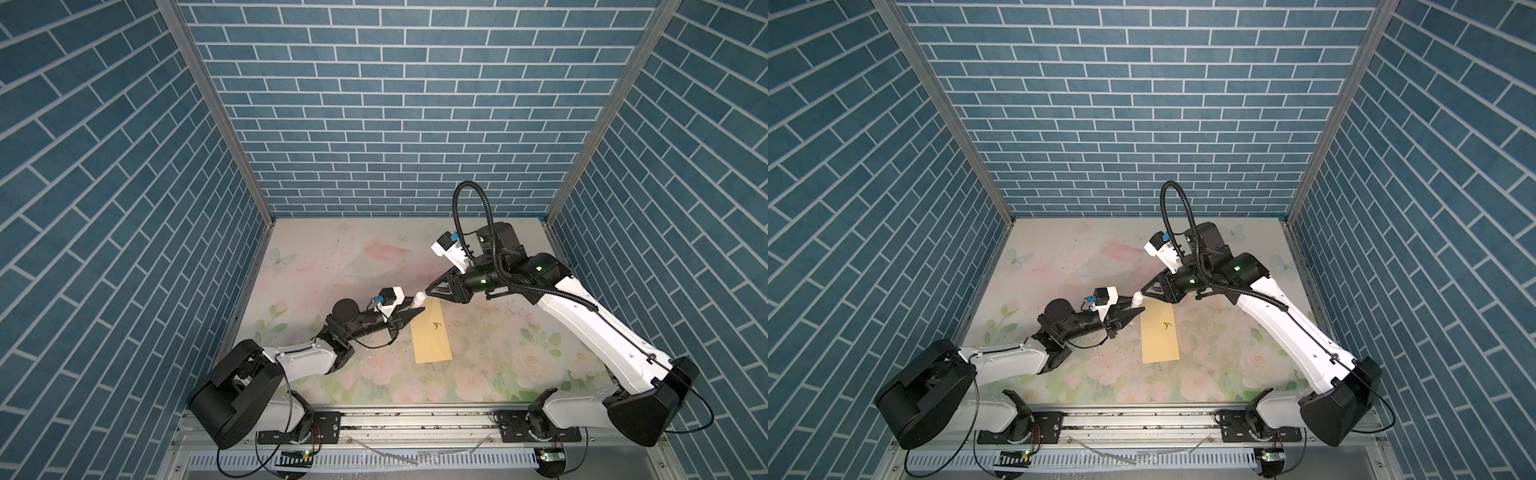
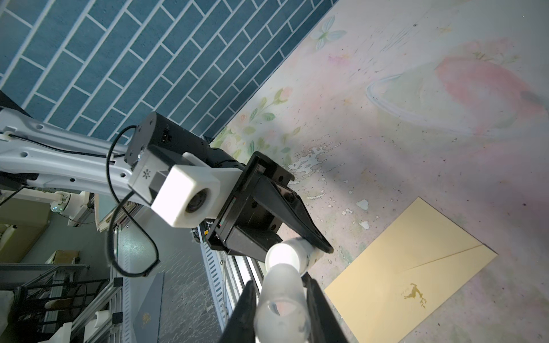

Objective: Place the letter into the envelope and seal it

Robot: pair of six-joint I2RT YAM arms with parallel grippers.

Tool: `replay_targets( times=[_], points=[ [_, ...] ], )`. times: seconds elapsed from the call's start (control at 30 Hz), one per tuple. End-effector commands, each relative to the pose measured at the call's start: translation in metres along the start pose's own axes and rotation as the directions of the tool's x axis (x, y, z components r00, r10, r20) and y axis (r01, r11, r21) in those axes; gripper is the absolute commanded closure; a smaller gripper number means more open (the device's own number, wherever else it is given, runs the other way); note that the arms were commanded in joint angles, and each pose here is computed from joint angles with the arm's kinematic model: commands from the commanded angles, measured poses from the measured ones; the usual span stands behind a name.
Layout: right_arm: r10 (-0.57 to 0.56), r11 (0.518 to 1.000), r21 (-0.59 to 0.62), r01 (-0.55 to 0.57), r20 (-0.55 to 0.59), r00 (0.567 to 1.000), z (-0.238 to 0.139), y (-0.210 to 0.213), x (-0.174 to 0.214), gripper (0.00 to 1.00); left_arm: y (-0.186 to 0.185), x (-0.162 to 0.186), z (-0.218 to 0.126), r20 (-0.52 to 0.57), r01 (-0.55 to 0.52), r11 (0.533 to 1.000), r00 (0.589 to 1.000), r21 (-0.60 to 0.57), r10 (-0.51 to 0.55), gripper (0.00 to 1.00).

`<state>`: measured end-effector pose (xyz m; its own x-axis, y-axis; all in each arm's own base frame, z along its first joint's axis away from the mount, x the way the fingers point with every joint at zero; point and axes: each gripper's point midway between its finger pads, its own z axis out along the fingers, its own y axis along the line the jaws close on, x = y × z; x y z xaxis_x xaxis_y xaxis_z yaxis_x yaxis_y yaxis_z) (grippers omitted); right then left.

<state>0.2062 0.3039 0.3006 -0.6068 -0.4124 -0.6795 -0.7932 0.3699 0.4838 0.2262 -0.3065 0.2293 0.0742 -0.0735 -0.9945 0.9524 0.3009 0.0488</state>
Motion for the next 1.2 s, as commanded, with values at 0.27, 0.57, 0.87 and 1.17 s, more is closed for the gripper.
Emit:
replay_targets(
  times=[0.27,0.57,0.87,1.17],
  points=[
    [-0.014,1.000,-0.003,0.014,-0.022,1.000,0.012,0.001,0.004,0.78,-0.006,-0.023,0.001,0.062,-0.031,0.999,0.998,0.021,0.030,1.00],
    [-0.016,1.000,-0.014,0.015,-0.026,1.000,0.018,0.002,0.003,0.78,-0.007,-0.023,0.002,0.063,-0.029,0.999,0.998,0.026,0.028,1.00],
    [-0.015,1.000,-0.025,0.014,-0.042,0.999,0.025,0.003,0.004,0.76,-0.008,-0.022,0.003,0.058,-0.024,0.999,0.998,0.033,0.022,1.00],
    [-0.021,0.999,-0.030,0.019,-0.053,0.998,0.029,0.006,0.007,0.75,-0.007,-0.021,0.003,0.057,-0.018,0.999,0.998,0.031,0.017,1.00]
  ],
)
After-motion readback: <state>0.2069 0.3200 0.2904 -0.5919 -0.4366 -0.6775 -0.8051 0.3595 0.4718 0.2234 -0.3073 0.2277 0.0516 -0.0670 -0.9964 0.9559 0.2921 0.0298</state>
